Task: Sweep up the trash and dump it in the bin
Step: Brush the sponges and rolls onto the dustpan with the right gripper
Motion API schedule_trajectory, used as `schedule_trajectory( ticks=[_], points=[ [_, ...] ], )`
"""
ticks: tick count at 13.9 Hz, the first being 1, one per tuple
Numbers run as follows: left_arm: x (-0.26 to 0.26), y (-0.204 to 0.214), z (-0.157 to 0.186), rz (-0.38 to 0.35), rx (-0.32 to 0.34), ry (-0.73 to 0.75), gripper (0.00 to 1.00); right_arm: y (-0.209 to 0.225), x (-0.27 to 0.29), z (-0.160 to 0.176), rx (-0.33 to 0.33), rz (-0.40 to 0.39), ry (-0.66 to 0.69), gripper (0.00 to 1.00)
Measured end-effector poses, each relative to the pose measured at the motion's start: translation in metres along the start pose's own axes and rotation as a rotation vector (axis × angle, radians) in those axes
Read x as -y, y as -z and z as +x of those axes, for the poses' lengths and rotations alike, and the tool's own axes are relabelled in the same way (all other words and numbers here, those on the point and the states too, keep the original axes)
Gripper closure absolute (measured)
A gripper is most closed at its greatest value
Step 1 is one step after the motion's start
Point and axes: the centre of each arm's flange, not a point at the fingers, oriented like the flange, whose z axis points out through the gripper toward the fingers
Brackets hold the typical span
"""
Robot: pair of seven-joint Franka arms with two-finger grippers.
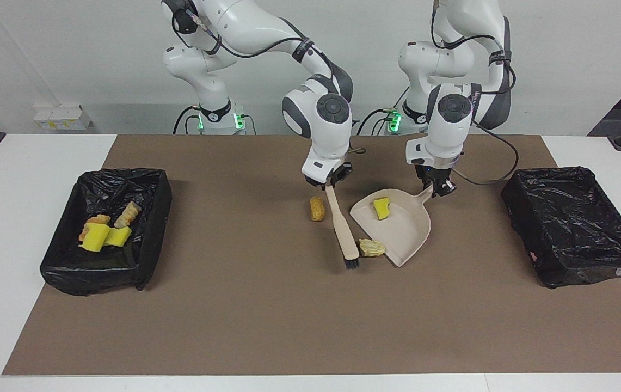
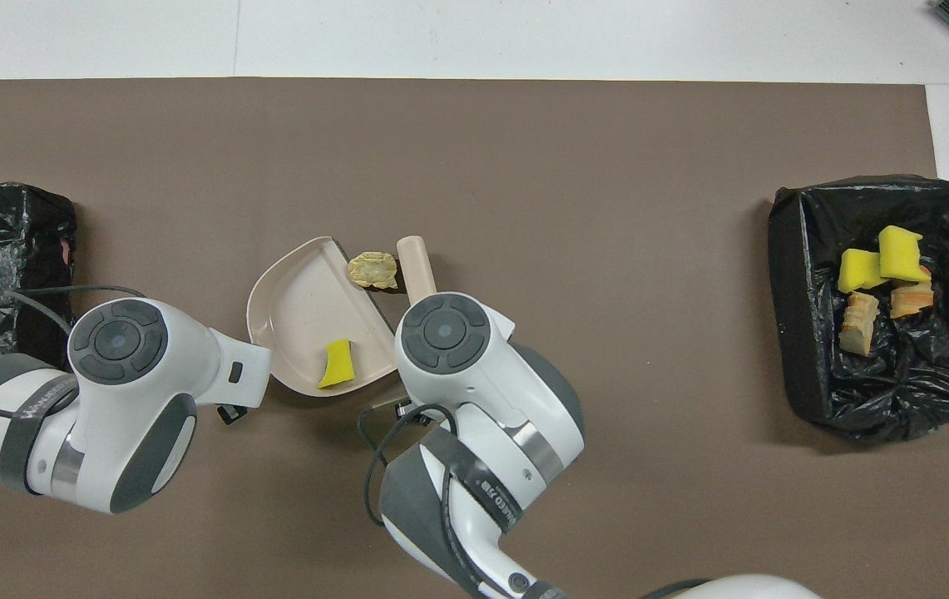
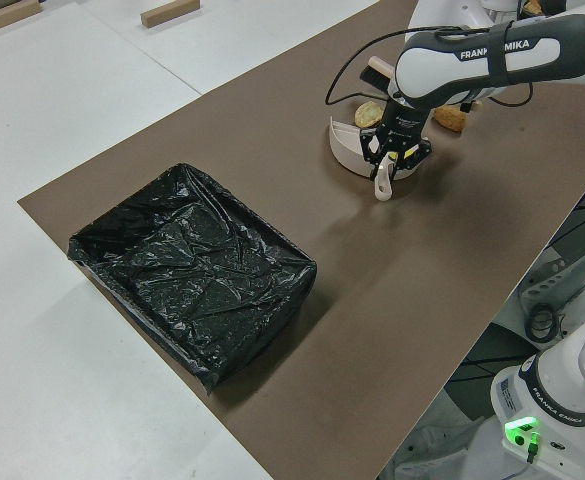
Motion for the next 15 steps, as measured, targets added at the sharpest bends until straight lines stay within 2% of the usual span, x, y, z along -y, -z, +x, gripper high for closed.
schedule_trajectory(
  ticks=[3,5,11,13,15],
  points=[
    [0.000,0.000,0.000,0.000,0.000,0.002,0.69,-0.020,0.000,0.019,0.022,0.013,0.062,0.73],
    [0.000,0.000,0.000,0.000,0.000,0.003,0.69,-0.042,0.016,0.016,0.056,0.010,0.101,0.73],
    [0.000,0.000,0.000,-0.001,0.001,0.006,0.69,-0.039,0.107,-0.059,0.183,-0.023,0.249,0.73],
    [0.000,0.000,0.000,0.000,0.001,0.005,0.69,-0.024,0.111,-0.071,0.197,-0.046,0.244,0.73],
    [0.000,0.000,0.000,0.000,0.001,0.004,0.69,-0.003,0.089,-0.066,0.206,-0.057,0.205,0.73]
  ],
)
